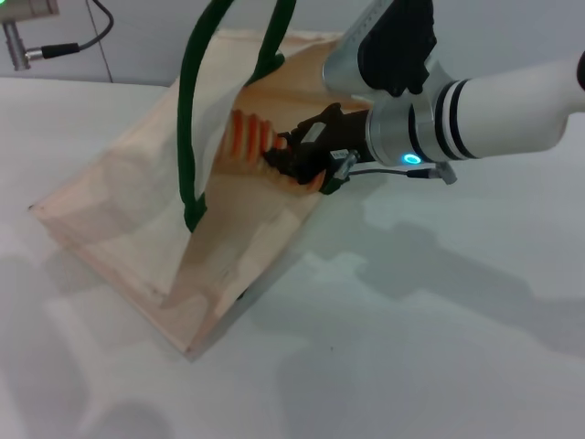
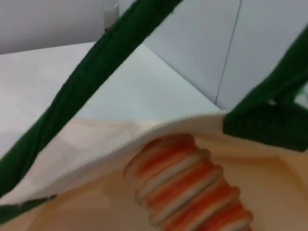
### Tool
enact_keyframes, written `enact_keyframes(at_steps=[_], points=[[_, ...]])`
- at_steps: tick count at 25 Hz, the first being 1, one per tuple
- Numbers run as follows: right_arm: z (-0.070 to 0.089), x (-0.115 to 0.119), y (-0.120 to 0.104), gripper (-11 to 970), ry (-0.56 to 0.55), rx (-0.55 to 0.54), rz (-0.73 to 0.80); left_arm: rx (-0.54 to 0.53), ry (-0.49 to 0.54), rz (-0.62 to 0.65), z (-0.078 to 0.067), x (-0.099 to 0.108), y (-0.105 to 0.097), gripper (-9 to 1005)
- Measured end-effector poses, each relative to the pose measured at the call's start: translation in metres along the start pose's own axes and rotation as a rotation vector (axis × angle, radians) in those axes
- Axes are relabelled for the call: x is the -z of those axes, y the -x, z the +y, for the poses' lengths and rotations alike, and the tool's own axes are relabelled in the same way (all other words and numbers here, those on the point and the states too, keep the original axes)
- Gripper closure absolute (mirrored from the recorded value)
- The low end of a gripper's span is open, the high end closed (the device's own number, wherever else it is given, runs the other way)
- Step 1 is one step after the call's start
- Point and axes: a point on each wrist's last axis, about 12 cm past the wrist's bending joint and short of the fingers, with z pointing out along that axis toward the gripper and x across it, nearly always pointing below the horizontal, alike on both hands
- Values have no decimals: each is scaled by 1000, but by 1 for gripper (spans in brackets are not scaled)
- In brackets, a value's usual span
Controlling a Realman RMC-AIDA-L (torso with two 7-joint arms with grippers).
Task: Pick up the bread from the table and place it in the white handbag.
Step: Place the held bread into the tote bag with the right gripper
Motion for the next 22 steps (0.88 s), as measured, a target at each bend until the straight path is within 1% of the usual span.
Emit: enact_keyframes(at_steps=[12,18,20,22], points=[[1,-1,2,719,6,10,-2,8,12,1,2,1,-2,876],[1,-1,3,522,4,11,-3,9,14,-2,2,2,-3,877],[0,-1,3,265,1,12,-3,10,15,-3,2,2,-3,877],[-1,0,2,197,-3,10,-2,10,16,-3,2,2,-3,876]])
